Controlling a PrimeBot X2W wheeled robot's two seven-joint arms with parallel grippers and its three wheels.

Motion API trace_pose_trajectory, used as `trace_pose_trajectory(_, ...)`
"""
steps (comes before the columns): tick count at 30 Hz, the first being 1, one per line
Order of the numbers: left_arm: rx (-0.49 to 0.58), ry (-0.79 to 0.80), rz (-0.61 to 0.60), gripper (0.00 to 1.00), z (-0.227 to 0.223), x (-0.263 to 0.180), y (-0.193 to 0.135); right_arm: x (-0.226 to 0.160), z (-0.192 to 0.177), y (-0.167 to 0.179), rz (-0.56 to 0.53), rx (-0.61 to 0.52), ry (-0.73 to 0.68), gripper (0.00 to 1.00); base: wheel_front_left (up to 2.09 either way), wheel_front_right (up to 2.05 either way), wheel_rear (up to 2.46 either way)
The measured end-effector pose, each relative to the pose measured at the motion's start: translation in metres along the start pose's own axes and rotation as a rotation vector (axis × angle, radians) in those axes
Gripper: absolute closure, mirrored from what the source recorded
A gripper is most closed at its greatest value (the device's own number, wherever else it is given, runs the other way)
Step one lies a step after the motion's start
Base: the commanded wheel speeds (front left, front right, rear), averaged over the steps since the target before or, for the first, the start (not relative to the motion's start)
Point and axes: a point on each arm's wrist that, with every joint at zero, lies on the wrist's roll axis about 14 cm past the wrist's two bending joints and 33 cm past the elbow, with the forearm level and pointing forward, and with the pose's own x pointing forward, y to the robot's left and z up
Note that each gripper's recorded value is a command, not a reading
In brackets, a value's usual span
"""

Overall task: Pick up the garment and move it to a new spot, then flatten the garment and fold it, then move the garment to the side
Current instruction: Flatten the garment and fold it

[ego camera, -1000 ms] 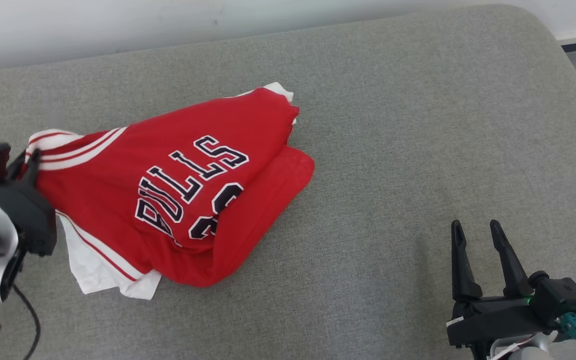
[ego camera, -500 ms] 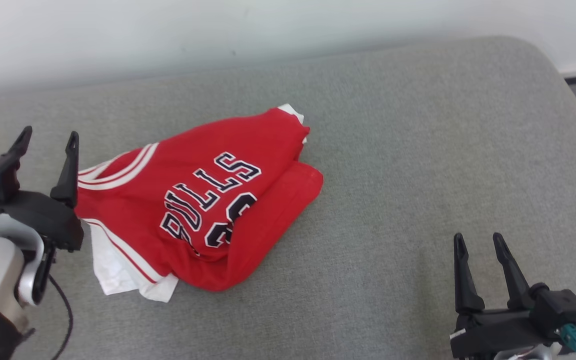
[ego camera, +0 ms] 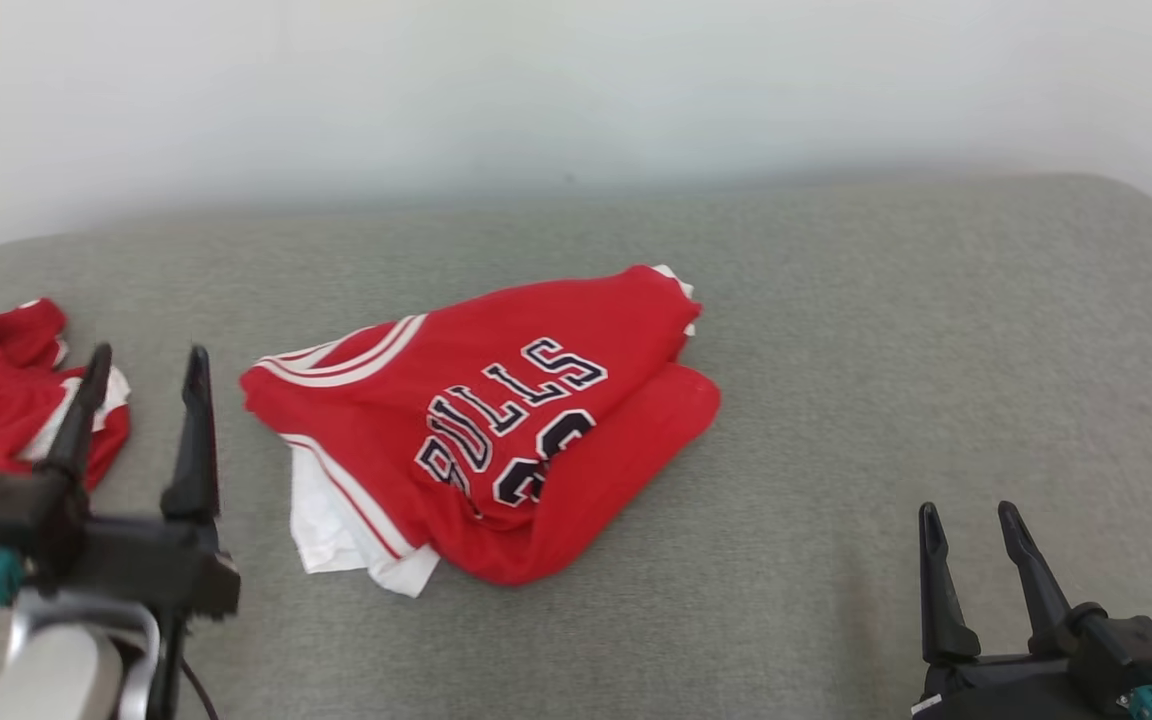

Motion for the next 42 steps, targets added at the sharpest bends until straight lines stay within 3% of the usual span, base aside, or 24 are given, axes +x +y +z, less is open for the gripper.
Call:
trace_pose_trajectory(12, -0.012, -0.05, 0.129, 0.0, 0.009, -0.064, 0.01, 0.005, 0.003, 0.02, 0.061, 0.003, -0.012, 0.0, 0.0, 0.0, 0.0)
trace_pose_trajectory(21, -0.03, 0.03, 0.158, 0.0, -0.02, -0.095, 0.006, 0.005, -0.006, 0.024, 0.075, 0.002, 0.017, 0.0, 0.0, 0.0, 0.0)
trace_pose_trajectory(32, -0.049, 0.082, 0.132, 0.0, -0.04, -0.099, 0.0, 0.005, -0.009, 0.027, 0.082, 0.004, 0.026, 0.0, 0.0, 0.0, 0.0)
trace_pose_trajectory(42, -0.045, 0.191, 0.042, 0.0, -0.076, -0.058, -0.006, 0.006, -0.019, 0.017, 0.052, 0.011, 0.056, 0.0, 0.0, 0.0, 0.0)
